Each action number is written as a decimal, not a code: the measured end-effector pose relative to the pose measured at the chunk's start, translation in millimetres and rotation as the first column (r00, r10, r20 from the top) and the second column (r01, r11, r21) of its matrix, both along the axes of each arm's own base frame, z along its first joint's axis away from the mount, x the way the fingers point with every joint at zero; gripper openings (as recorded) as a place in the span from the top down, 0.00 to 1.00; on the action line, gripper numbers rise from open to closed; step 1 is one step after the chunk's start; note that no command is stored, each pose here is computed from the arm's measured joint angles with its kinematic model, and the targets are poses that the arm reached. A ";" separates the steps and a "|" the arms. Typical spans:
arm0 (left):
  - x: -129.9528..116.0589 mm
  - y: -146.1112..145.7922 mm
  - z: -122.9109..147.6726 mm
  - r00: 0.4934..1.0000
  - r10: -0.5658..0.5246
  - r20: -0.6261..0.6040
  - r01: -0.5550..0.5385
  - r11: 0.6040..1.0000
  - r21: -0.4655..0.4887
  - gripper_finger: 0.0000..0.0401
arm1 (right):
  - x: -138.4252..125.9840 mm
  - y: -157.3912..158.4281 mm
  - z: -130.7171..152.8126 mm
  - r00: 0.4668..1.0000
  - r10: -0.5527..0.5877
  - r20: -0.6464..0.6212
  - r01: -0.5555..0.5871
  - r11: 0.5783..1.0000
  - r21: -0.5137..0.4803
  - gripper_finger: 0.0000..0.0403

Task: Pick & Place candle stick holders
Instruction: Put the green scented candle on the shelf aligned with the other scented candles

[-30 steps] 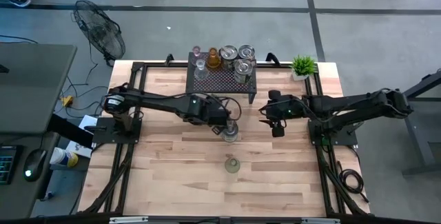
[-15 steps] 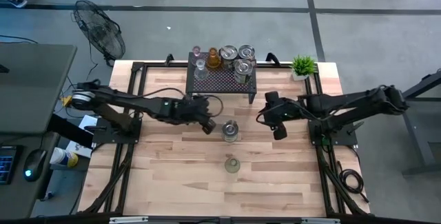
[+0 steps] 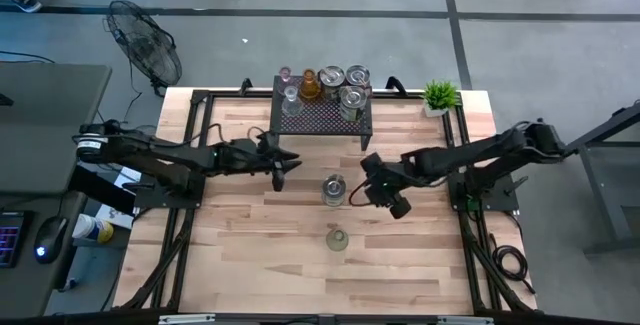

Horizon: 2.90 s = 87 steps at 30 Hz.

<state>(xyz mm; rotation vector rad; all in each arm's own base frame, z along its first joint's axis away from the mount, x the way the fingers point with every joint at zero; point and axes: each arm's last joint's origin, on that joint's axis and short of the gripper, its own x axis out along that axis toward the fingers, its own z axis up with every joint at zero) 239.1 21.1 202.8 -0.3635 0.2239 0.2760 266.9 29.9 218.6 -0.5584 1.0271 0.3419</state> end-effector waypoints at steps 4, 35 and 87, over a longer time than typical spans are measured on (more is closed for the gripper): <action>-10.2 6.5 -8.2 0.990 -0.101 0.103 0.099 0.995 0.024 0.71 | 21.1 5.4 3.8 0.997 0.066 -0.031 -0.066 0.998 -0.013 0.51; -98.4 -5.9 -25.8 0.916 -0.223 0.332 0.165 0.967 0.194 0.71 | 87.6 10.4 -16.9 0.958 0.223 -0.182 -0.247 0.961 -0.123 0.51; -99.2 -5.8 -32.0 0.935 -0.208 0.286 0.165 0.972 0.167 0.71 | 87.6 -0.8 -19.3 0.935 0.291 -0.203 -0.320 0.938 -0.131 1.00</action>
